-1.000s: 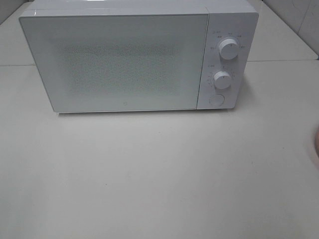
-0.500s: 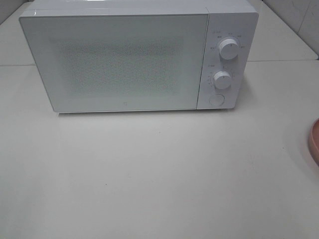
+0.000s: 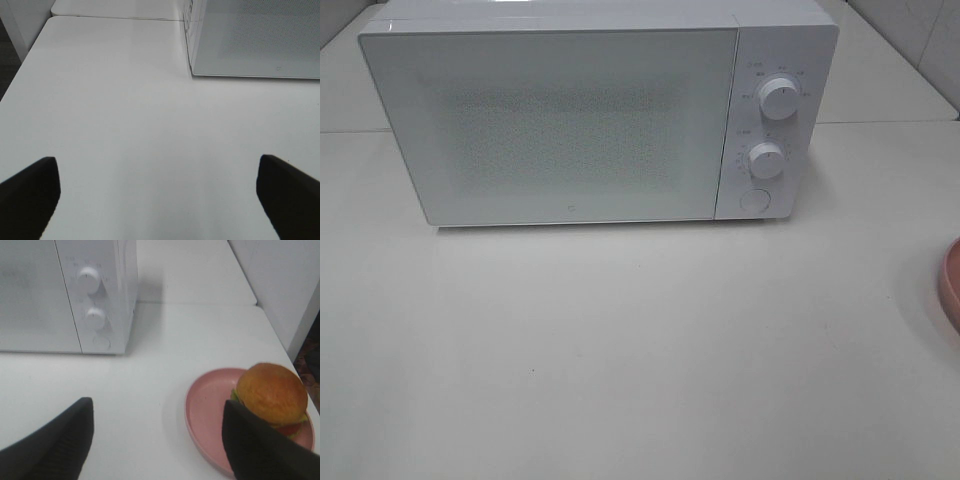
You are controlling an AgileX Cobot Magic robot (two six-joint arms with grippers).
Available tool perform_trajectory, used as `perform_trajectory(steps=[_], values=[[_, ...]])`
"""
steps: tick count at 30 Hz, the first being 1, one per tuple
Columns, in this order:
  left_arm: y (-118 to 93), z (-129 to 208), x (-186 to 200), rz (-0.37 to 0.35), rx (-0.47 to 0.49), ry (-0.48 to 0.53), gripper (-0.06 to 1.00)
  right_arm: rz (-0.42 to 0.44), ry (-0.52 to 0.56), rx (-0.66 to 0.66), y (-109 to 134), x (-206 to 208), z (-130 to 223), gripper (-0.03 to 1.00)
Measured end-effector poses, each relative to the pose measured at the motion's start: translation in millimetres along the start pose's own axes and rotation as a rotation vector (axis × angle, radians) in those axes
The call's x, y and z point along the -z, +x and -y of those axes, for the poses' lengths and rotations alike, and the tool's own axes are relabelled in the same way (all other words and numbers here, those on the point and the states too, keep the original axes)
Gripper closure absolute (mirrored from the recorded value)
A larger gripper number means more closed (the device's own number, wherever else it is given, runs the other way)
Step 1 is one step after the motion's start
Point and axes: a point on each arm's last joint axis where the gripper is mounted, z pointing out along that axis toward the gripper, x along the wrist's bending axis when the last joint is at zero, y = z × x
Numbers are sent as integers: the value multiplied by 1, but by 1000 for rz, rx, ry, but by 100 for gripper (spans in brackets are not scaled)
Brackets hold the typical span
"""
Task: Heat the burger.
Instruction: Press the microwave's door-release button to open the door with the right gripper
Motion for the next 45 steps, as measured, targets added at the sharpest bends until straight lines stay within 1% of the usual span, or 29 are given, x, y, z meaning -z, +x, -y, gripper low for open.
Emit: perform_trajectory(steps=[1,3,4,5,6,8,9,11,12,15,19,26,29,30,31,32,33,34,35,36,37,38,39,40,41,42,43,44,45], values=[[0,0,0,0,0,0,-4,0,0,0,0,0,0,25],[0,0,0,0,0,0,-4,-6,-66,-5,1,-9,-14,25],[0,0,0,0,0,0,-4,-6,-66,-5,1,-9,-14,25],[0,0,0,0,0,0,-4,-11,-131,-5,2,-15,-26,25],[0,0,0,0,0,0,-4,-11,-131,-5,2,-15,-26,25],[0,0,0,0,0,0,-4,-17,-205,-3,3,-31,-37,25],[0,0,0,0,0,0,-4,-17,-205,-3,3,-31,-37,25],[0,0,0,0,0,0,-4,-23,-247,0,4,-50,-40,25],[0,0,0,0,0,0,-4,-23,-247,0,4,-50,-40,25],[0,0,0,0,0,0,-4,-28,-267,2,5,-67,-39,25],[0,0,0,0,0,0,-4,-36,-256,5,7,-96,-29,25],[0,0,0,0,0,0,-4,-43,-239,6,9,-122,-20,25],[0,0,0,0,0,0,-4,-47,-227,6,10,-133,-13,28],[0,0,0,0,0,0,-4,-49,-228,6,11,-138,-9,32],[0,0,0,0,0,0,-4,-49,-228,6,11,-138,-9,32],[0,0,0,0,0,0,-4,-52,-223,7,11,-145,-4,35],[0,0,0,0,0,0,-4,-53,-225,11,11,-148,-1,41],[0,0,0,0,0,0,-4,-53,-225,11,11,-148,-1,41],[0,0,0,0,0,0,-4,-55,-227,18,12,-154,2,50],[0,0,0,0,0,0,-4,-55,-225,24,12,-157,4,55],[0,0,0,0,0,0,-4,-55,-225,24,12,-157,4,55],[0,0,0,0,0,0,-4,-56,-220,35,13,-164,7,66],[0,0,0,0,0,0,-4,-56,-220,35,13,-164,7,66],[0,0,0,0,0,0,-4,-58,-215,26,13,-171,8,72],[0,0,0,0,0,0,-4,-59,-213,16,13,-174,9,82],[0,0,0,0,0,0,-4,-59,-213,16,13,-174,9,82],[0,0,0,0,0,0,-4,-61,-210,-9,13,-179,10,92],[0,0,0,0,0,0,-4,-63,-203,-21,13,-182,11,94],[0,0,0,0,0,0,-4,-63,-203,-21,13,-182,11,94]])
